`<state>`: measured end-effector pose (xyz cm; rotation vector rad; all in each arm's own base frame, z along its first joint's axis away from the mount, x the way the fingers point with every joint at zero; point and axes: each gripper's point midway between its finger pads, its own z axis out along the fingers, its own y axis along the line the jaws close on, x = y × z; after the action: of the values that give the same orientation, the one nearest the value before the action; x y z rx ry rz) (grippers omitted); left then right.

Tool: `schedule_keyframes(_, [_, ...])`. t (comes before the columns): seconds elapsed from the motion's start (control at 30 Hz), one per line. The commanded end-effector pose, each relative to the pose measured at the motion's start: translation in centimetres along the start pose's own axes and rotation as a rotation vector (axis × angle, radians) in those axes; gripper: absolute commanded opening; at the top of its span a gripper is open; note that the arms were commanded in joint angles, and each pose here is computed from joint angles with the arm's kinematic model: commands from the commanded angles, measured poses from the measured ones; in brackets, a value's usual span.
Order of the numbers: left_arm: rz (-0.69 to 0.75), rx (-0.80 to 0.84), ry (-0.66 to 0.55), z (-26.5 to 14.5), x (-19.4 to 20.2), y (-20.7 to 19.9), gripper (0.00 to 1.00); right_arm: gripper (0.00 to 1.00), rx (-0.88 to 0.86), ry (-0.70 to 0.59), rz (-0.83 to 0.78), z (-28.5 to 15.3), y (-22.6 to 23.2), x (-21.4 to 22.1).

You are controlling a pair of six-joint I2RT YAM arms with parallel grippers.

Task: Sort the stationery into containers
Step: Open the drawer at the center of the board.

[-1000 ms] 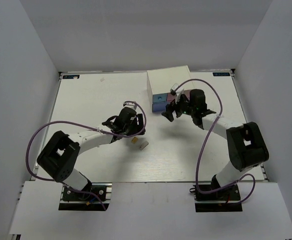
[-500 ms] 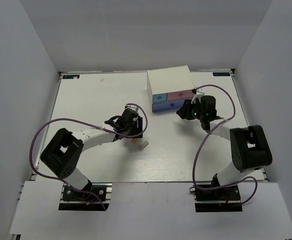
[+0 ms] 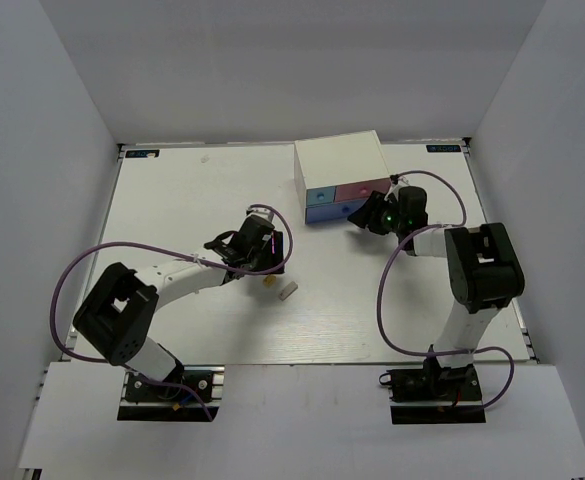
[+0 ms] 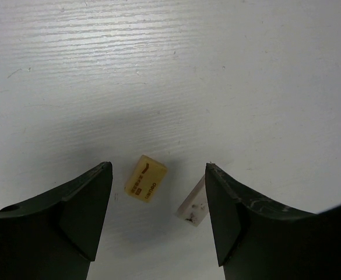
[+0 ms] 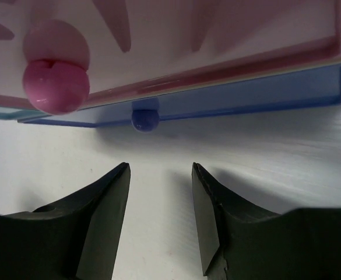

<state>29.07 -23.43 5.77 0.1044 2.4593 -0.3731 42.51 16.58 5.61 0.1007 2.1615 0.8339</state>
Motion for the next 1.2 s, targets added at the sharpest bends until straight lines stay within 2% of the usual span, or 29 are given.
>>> schedule_keyframes(0.0, [-0.014, 0.006, -0.037, -1.2, -0.8, -0.2, 0.75, 0.53, -0.075, -0.089, 0.025, 1.0, 1.9, -3.3])
schedule_keyframes(0.37, [-0.012, 0.001, -0.029, -1.2, -0.6, -0.1, 0.75, 0.52, -0.096, -0.122, 0.101, 3.0, 2.2, -4.5])
schedule_keyframes(0.73, [-0.011, -0.003, -0.021, -1.0, -0.4, 0.0, 0.75, 0.4, -0.027, -0.156, 0.18, 3.3, 2.0, -4.5])
schedule_keyframes(1.07, [-0.029, -0.002, -0.023, -1.5, -0.5, 0.0, 0.75, 0.4, -0.015, -0.155, 0.211, 4.2, 2.3, -4.2])
schedule_keyframes(1.17, [-0.029, -0.002, -0.023, -1.5, -0.5, 0.0, 0.75, 0.35, -0.015, -0.158, 0.21, 4.4, 2.3, -4.3])
